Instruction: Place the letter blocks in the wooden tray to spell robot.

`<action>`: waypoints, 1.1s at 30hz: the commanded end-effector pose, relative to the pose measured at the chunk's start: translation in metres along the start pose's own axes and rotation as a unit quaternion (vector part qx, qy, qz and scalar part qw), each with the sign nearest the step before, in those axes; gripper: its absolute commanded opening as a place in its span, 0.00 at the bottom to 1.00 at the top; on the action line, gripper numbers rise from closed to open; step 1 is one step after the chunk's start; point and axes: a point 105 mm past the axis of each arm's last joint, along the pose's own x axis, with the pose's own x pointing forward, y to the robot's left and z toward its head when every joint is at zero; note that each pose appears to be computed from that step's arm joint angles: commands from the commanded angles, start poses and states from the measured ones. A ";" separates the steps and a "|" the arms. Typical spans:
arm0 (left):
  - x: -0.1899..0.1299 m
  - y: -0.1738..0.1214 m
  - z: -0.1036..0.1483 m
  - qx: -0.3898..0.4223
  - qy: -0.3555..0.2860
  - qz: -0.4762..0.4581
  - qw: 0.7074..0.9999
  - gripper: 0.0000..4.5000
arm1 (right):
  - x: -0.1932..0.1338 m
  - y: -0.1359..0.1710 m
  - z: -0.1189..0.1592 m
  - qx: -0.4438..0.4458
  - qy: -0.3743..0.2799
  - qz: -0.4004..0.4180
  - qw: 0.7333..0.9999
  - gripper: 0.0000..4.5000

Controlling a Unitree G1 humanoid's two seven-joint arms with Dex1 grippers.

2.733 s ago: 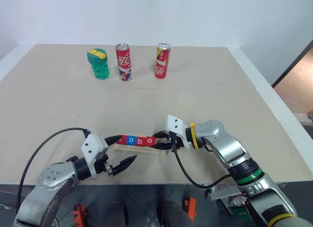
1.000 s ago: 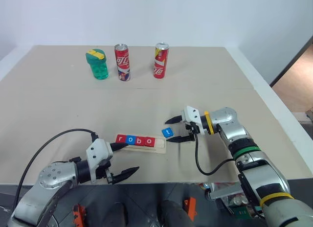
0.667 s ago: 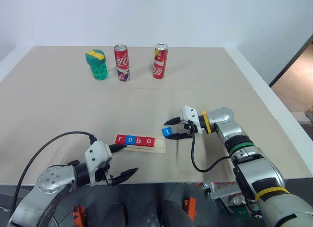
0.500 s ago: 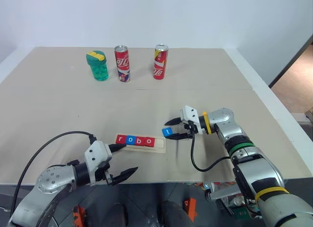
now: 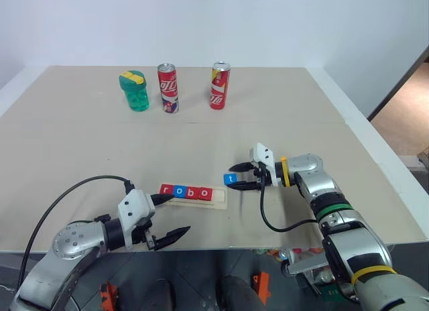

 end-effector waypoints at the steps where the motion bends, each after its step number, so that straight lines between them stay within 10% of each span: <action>1: 0.004 0.005 0.010 0.013 -0.019 -0.002 1.000 1.00 | 0.000 -0.003 -0.005 0.030 0.004 -0.057 0.998 0.53; 13: 0.011 0.022 0.021 0.004 -0.062 0.053 0.997 1.00 | 0.000 0.000 -0.012 0.070 0.031 -0.124 0.989 0.48; 19: 0.012 0.029 0.020 0.009 -0.062 0.072 0.995 1.00 | -0.010 -0.005 -0.020 0.102 0.049 -0.209 0.971 0.28; 33: 0.015 0.033 0.019 0.012 -0.062 0.077 0.995 1.00 | -0.018 0.002 -0.026 0.156 0.073 -0.312 0.934 0.28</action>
